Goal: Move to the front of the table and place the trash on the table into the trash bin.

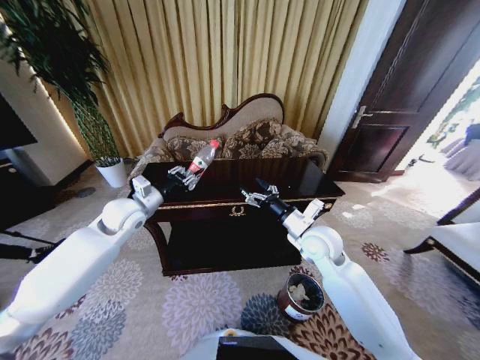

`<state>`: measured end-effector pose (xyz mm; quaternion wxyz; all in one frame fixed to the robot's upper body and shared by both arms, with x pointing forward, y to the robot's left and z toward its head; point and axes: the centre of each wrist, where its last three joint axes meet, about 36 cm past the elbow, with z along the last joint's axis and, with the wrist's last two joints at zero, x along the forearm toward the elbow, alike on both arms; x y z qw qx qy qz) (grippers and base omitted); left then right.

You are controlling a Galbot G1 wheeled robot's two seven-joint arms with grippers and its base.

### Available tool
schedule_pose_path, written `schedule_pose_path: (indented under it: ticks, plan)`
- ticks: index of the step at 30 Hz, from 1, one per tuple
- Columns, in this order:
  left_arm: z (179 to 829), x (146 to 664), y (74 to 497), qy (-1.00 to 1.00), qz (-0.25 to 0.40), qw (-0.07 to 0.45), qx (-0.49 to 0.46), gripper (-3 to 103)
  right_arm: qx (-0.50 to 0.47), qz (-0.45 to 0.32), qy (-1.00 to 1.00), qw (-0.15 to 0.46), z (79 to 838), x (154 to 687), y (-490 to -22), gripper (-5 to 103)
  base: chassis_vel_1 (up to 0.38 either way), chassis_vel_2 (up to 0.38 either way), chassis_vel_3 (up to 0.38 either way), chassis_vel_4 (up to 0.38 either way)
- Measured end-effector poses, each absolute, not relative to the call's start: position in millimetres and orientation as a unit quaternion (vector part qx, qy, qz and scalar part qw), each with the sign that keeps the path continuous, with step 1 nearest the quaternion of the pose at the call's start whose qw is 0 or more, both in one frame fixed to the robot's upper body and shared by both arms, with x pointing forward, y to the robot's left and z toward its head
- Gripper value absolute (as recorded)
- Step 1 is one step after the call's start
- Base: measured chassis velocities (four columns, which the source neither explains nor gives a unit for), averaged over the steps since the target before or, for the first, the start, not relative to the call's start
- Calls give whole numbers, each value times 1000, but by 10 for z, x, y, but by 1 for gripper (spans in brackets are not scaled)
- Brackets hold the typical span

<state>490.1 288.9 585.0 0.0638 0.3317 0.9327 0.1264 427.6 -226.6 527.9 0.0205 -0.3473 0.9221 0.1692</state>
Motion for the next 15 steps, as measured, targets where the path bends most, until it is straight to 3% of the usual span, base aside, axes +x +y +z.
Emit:
schedule_pose_path:
  ticks: [15]
  plan:
    - [5926, 4709, 2623, 919, 129, 80, 364, 34, -367, 206, 907, 14, 5332, 4607, -2153, 100, 0, 0, 0, 0]
